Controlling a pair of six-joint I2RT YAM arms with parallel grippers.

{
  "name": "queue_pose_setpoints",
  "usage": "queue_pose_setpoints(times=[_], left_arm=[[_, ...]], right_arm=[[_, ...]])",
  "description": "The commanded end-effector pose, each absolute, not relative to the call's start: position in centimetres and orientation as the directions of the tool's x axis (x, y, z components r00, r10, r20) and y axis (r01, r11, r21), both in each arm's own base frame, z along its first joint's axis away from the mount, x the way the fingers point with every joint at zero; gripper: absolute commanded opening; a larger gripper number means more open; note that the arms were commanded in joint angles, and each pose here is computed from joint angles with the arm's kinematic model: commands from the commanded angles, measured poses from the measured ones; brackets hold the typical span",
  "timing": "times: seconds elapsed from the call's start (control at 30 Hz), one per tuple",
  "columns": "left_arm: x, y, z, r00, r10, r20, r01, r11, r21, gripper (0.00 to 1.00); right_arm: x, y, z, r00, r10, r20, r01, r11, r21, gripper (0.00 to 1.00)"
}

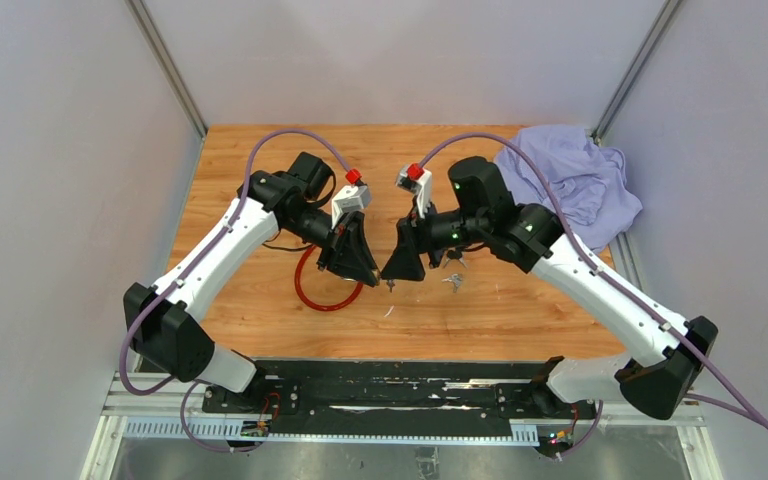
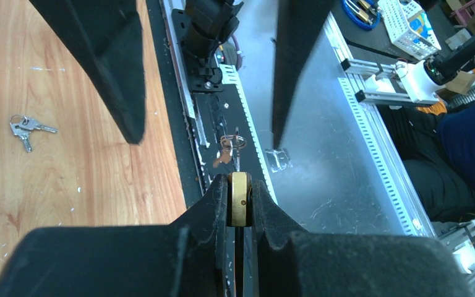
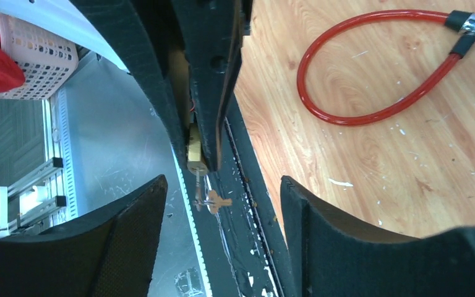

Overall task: Unlock with the key
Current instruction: Unlock the lock.

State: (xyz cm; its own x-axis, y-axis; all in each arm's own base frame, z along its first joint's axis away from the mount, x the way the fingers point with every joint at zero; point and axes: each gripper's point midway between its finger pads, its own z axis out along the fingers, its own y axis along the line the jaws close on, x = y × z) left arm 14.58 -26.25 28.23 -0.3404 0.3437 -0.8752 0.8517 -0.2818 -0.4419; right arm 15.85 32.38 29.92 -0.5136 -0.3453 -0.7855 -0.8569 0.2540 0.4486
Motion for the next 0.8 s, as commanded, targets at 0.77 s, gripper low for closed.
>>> queue_pose_setpoints(times=[0.77], left_arm=[[14.9,-26.3,30.3,-0.326,0.290,-0.900,0.859,-0.307,-0.410,0.00]], right_arm=[[14.2,31.0,31.0,-0.554,-0.294,-0.779,-0.829,0.111,0.548,0.25]])
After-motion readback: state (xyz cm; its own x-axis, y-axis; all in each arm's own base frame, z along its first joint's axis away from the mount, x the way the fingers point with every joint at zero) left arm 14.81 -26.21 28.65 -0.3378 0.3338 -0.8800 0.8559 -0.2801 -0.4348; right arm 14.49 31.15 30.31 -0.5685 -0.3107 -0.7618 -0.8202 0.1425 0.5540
